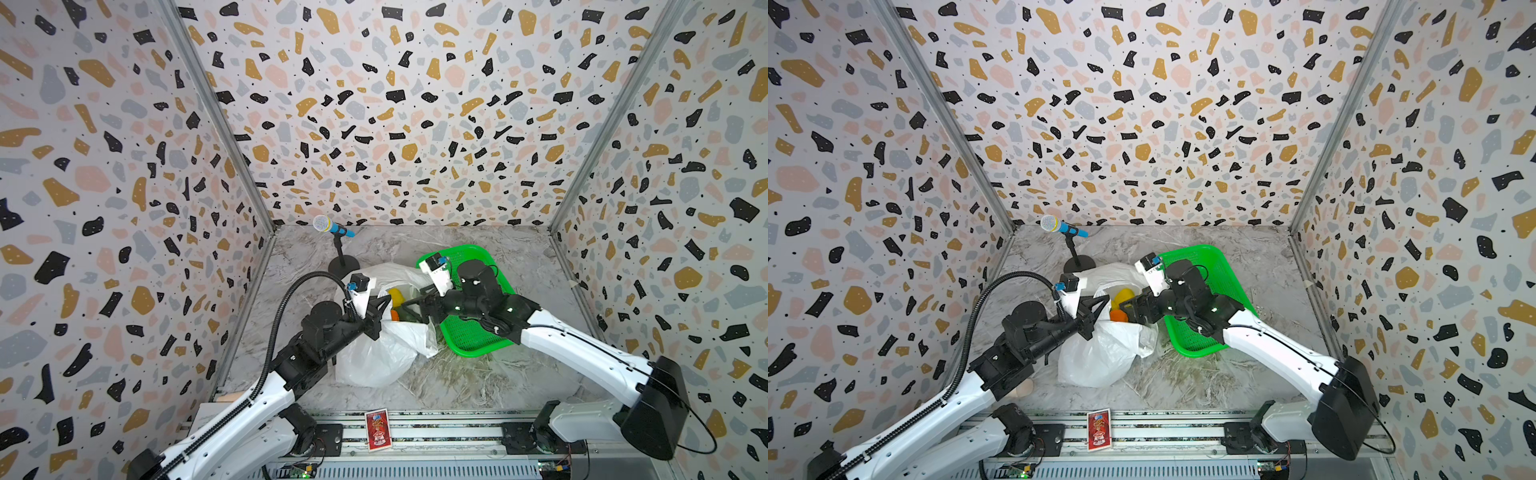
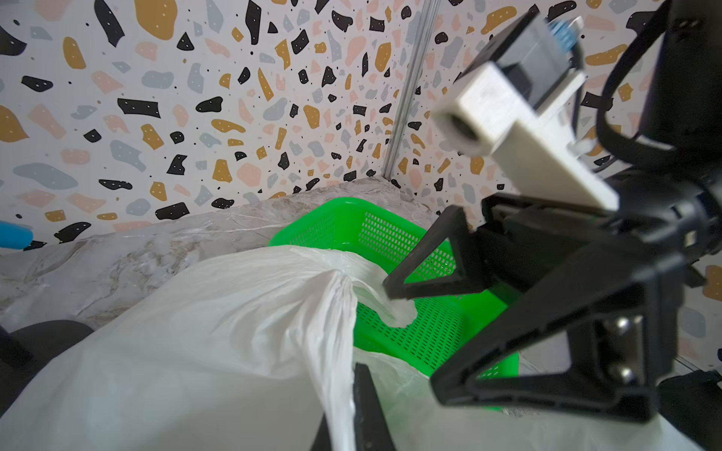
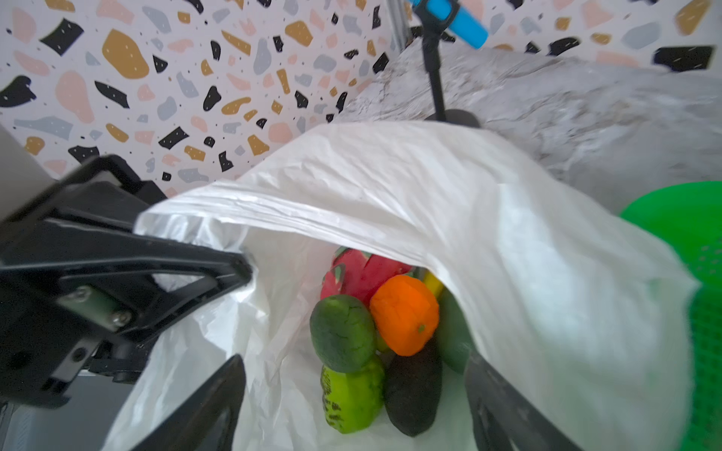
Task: Place the fruits into the plastic bag
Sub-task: Place the fruit in the plastic bag, then shake the plastic bag at the center of the table, then reset both arms
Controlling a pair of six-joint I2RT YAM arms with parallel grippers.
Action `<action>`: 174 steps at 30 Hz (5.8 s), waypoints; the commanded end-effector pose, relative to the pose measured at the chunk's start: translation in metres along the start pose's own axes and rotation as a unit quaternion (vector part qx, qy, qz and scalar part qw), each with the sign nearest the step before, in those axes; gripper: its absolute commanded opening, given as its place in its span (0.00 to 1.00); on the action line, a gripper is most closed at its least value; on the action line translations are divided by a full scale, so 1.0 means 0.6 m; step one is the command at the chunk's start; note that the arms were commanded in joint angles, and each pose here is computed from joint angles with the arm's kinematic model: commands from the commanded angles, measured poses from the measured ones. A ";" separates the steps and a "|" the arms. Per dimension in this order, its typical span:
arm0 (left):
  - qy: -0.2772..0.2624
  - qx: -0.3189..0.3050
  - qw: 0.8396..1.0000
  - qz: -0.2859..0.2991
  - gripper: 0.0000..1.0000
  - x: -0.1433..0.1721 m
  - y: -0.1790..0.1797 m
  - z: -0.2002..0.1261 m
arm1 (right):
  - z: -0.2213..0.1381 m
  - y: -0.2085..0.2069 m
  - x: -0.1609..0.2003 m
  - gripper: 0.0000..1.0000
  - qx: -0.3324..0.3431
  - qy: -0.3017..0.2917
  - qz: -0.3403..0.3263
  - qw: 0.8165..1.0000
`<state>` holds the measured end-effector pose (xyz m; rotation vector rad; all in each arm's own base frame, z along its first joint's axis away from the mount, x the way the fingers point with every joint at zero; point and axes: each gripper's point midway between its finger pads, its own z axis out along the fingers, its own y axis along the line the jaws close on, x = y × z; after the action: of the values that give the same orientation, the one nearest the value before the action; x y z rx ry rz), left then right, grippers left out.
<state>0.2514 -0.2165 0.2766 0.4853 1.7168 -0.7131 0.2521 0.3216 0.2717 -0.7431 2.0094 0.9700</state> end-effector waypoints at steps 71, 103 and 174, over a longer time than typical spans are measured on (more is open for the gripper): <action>-0.073 -0.175 0.982 0.009 0.00 -0.070 0.097 -0.005 | -0.052 -0.052 -0.089 0.00 0.095 -0.066 0.009 0.993; -0.165 -0.262 0.950 -0.042 1.00 -0.181 0.127 -0.095 | -0.256 -0.208 -0.107 0.71 0.231 -0.222 0.100 0.942; -0.064 -0.601 0.796 0.031 0.99 0.168 0.506 -0.178 | -0.227 -0.508 0.186 0.99 0.473 -0.192 -0.072 0.857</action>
<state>0.3370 0.0722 0.1206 -0.3874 1.6890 0.5189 0.3675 0.0234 0.1313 -0.0926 1.6892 -0.0498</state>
